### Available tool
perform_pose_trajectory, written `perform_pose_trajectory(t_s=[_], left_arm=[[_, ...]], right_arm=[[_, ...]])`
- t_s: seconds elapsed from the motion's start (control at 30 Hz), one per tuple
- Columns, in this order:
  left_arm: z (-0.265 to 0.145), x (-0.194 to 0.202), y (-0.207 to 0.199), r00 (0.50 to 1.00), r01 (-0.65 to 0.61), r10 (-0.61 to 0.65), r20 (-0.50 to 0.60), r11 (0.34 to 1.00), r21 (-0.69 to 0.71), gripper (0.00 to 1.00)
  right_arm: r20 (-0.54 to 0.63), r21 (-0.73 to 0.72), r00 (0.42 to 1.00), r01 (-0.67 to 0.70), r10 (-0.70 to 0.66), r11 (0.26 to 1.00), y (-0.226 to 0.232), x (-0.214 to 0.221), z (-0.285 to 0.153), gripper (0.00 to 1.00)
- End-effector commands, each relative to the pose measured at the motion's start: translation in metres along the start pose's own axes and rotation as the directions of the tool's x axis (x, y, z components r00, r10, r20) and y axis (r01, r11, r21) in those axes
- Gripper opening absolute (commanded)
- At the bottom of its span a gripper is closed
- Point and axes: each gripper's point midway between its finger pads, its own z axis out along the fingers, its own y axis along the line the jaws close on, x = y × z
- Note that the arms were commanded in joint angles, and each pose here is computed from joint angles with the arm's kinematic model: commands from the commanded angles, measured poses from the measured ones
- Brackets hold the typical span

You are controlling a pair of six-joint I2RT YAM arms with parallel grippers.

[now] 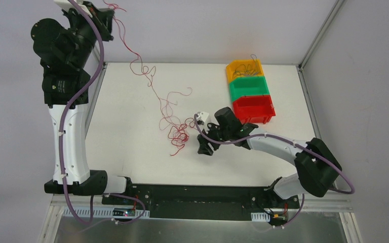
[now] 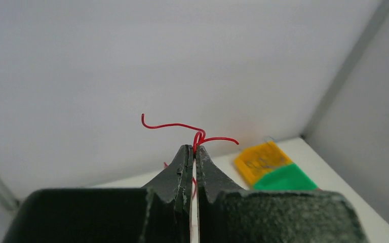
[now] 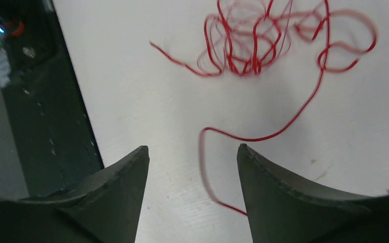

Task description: Untangle the cables

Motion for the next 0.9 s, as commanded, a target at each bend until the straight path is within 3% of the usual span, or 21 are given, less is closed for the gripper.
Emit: perform_pose_trajectory(t_s=[0.0,0.2,0.4,0.53,0.87], left_arm=[[-0.035,0.018,-0.077,0.957,0.287,-0.256,-0.134,0.893,0.347,0.00],[-0.057,0.047,-0.113,0.878,0.475,-0.361,-0.314,0.732,0.489,0.00],[-0.075,0.053,-0.135,0.818,0.573,-0.364,-0.446,0.590,0.569,0.00],[-0.083,0.056,-0.142,0.801,0.596,-0.350,-0.486,0.549,0.586,0.00],[-0.096,0.062,-0.159,0.790,0.610,-0.312,-0.528,0.492,0.621,0.00]], right_arm=[[0.238,-0.045,0.969,0.088,-0.074,0.995,0.033,-0.095,-0.055,0.69],[0.478,-0.037,0.875,0.108,-0.078,0.993,0.058,-0.196,-0.113,0.70],[0.702,0.096,0.694,0.134,-0.162,0.986,0.046,-0.283,-0.155,0.63],[0.762,0.139,0.612,0.162,-0.210,0.977,0.040,-0.314,-0.165,0.59],[0.811,0.166,0.540,0.162,-0.228,0.973,0.030,-0.359,-0.163,0.62]])
